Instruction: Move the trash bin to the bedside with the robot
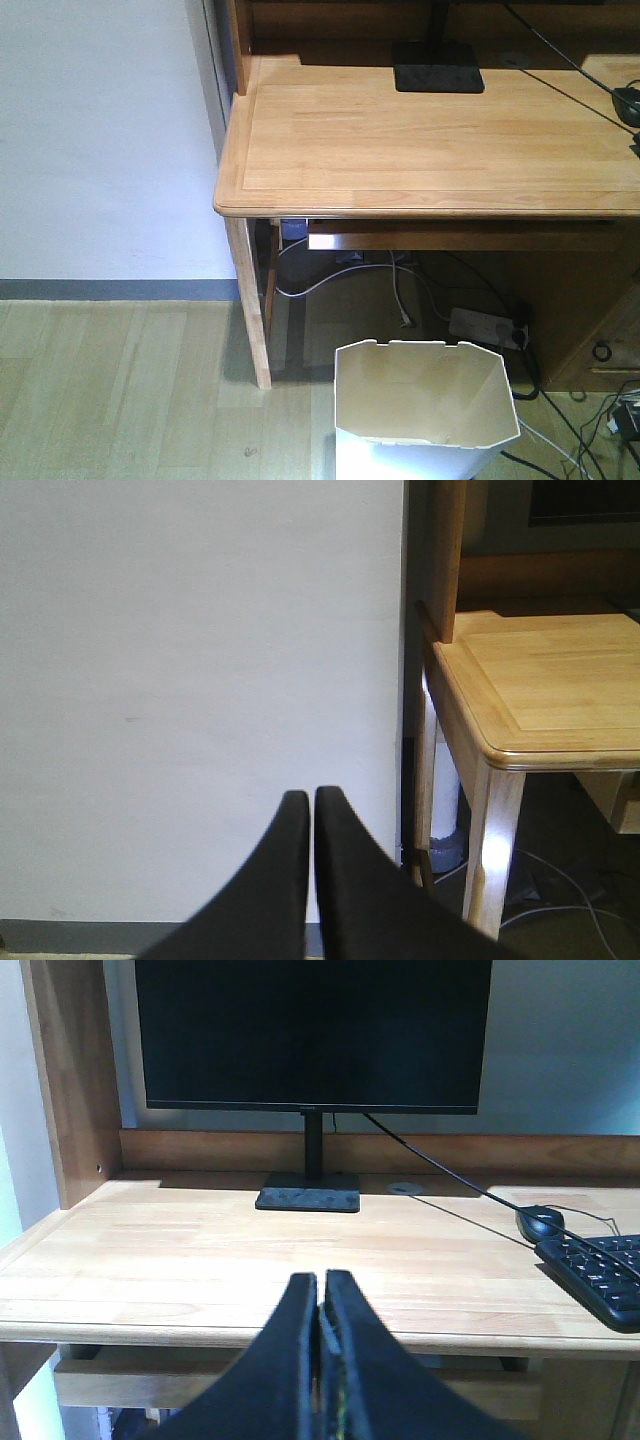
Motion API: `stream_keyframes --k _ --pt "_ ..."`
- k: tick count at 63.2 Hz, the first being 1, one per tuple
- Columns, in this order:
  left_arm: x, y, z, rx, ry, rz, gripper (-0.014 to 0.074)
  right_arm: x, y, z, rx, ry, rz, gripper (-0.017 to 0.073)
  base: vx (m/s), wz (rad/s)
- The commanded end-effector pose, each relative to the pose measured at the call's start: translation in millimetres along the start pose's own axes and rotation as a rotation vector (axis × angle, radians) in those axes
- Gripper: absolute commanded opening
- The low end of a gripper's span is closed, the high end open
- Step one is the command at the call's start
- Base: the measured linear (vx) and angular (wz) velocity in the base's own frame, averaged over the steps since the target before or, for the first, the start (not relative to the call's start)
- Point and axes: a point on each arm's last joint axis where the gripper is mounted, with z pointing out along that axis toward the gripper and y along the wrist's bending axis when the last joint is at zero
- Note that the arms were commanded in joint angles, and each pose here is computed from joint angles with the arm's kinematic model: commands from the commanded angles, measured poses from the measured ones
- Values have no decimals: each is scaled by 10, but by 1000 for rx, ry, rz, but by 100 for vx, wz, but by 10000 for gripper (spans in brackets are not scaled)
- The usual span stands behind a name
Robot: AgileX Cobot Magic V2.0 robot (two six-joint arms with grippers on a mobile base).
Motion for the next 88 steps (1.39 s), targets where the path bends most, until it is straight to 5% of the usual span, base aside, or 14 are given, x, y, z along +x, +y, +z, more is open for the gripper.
stream_keyframes --k 1,62,71,88 --pt "-9 -1 3 0 -66 -4 -6 -56 -6 -9 10 -85 -7 -10 0 0" --pt "-9 -1 3 0 -66 -4 -6 -75 -7 -10 12 -105 -17 -10 0 0" --pt "-9 -1 3 0 -66 -4 -6 -180 -15 -27 12 -168 47 -10 0 0" --pt "-9 -1 3 0 -66 -4 -6 -623 -36 20 10 -159 51 -9 0 0"
